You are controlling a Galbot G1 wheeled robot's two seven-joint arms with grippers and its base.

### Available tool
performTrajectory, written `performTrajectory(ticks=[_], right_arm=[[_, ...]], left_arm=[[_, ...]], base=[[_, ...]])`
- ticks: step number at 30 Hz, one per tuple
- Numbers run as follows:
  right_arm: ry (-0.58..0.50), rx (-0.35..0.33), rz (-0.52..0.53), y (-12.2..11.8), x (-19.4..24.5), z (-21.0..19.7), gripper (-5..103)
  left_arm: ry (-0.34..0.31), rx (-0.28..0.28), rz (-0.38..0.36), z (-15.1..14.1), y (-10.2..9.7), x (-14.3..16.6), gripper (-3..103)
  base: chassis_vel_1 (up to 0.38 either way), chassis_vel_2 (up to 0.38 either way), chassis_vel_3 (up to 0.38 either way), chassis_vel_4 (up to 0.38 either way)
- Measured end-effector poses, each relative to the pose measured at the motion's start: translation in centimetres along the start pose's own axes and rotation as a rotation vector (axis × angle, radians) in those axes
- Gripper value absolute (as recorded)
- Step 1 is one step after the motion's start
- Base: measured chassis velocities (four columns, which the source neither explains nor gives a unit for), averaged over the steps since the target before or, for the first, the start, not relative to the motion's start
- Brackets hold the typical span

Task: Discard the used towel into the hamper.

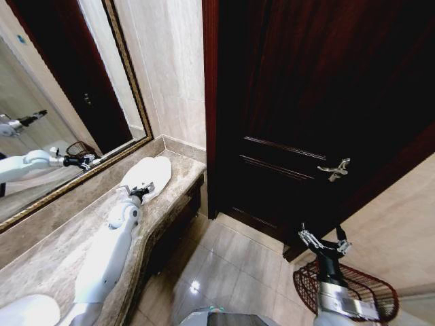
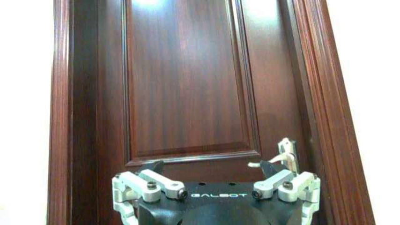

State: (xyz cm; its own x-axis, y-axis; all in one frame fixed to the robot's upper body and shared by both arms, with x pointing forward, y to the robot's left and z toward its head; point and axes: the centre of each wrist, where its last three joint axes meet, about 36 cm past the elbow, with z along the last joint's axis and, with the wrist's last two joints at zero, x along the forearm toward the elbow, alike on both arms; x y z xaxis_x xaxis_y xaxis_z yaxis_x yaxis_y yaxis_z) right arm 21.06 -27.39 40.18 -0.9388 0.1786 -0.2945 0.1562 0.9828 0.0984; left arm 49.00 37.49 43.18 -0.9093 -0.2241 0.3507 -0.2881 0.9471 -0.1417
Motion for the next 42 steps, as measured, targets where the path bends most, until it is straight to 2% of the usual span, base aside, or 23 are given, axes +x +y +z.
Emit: performTrajectory(ticks=[1, 4, 7, 8, 10, 12, 13, 17, 19, 20, 21, 22, 23, 25, 28, 37, 39, 40, 42], right_arm=[[0.0, 0.0, 0.0, 0.0, 0.0, 0.0, 100], [-0.006, -0.004, -0.004, 0.0, -0.3, -0.2, 100], [-0.008, -0.005, -0.006, -0.1, -0.4, -0.3, 100], [-0.008, -0.005, -0.005, -0.1, -0.5, -0.3, 100], [-0.008, -0.005, -0.005, -0.1, -0.5, -0.2, 100], [-0.012, -0.003, -0.008, -0.1, -0.4, -0.1, 100], [-0.012, -0.003, -0.008, -0.1, -0.4, -0.1, 100], [-0.039, 0.033, -0.031, -0.1, -0.1, 0.3, 102], [-0.042, 0.031, -0.022, 0.0, -0.2, 0.3, 102], [-0.046, 0.03, -0.011, -0.2, -0.4, 0.4, 100], [-0.046, 0.03, -0.011, -0.2, -0.4, 0.4, 100], [-0.047, 0.03, -0.005, -0.3, -0.5, 0.4, 95], [-0.052, 0.031, -0.008, -0.5, -0.4, 0.5, 93], [-0.056, 0.031, -0.011, -0.5, -0.3, 0.6, 93], [-0.067, 0.021, -0.017, -0.3, -0.1, 0.7, 96], [-0.108, 0.013, -0.04, 0.0, 0.0, 0.2, 100], [-0.13, 0.003, -0.023, -0.1, -0.2, 0.1, 100], [-0.13, 0.003, -0.023, -0.1, -0.2, 0.1, 100], [-0.144, -0.009, -0.011, -0.3, -0.5, -0.2, 100]], left_arm=[[0.0, 0.0, 0.0, 0.0, 0.0, 0.0, 76], [-0.001, -0.007, -0.006, 0.1, 0.1, 0.3, 64], [0.0, -0.01, -0.006, 0.1, 0.1, 0.4, 60], [0.002, -0.012, -0.005, 0.3, 0.2, 0.6, 52], [0.003, -0.013, -0.005, 0.4, 0.2, 0.7, 52], [0.004, -0.013, -0.006, 0.5, 0.3, 0.9, 44], [0.004, -0.013, -0.006, 0.5, 0.3, 0.9, 44], [-0.002, -0.005, -0.005, 0.5, 0.3, 1.1, 29], [-0.004, -0.004, -0.004, 0.5, 0.3, 1.2, 29], [-0.006, -0.006, -0.002, 0.4, 0.4, 1.2, 22], [-0.006, -0.006, -0.002, 0.4, 0.4, 1.2, 22], [-0.008, -0.006, -0.001, 0.3, 0.5, 1.3, 22], [-0.01, -0.005, 0.0, 0.3, 0.6, 1.3, 15], [-0.01, -0.005, 0.0, 0.3, 0.7, 1.3, 15], [-0.017, -0.004, 0.009, 0.4, 0.8, 1.7, 7], [-0.059, -0.008, 0.03, 1.2, 1.0, 3.0, 7], [-0.11, -0.002, 0.067, 1.5, 1.1, 3.6, 7], [-0.11, -0.002, 0.067, 1.5, 1.1, 3.6, 7], [-0.167, -0.003, 0.126, 1.5, 0.9, 5.2, 7]], base=[[0.0, 0.0, 0.0, 0.0], [0.0, 0.0, 0.0, 0.0], [0.0, 0.0, 0.0, 0.0], [0.0, 0.0, 0.0, 0.0], [0.0, 0.0, 0.0, 0.0], [0.0, 0.0, 0.0, 0.0], [0.0, 0.0, 0.0, 0.0], [0.0, 0.0, 0.0, 0.0], [0.0, 0.0, 0.0, 0.0], [0.0, 0.0, 0.0, 0.0], [0.0, 0.0, 0.0, 0.0], [0.0, 0.0, 0.0, 0.0], [0.0, 0.0, 0.0, 0.0], [0.0, 0.0, 0.0, 0.0], [0.0, 0.0, 0.0, 0.0], [0.0, 0.0, 0.0, 0.0], [0.0, 0.0, 0.0, 0.0], [0.0, 0.0, 0.0, 0.0], [0.0, 0.0, 0.0, 0.0]])
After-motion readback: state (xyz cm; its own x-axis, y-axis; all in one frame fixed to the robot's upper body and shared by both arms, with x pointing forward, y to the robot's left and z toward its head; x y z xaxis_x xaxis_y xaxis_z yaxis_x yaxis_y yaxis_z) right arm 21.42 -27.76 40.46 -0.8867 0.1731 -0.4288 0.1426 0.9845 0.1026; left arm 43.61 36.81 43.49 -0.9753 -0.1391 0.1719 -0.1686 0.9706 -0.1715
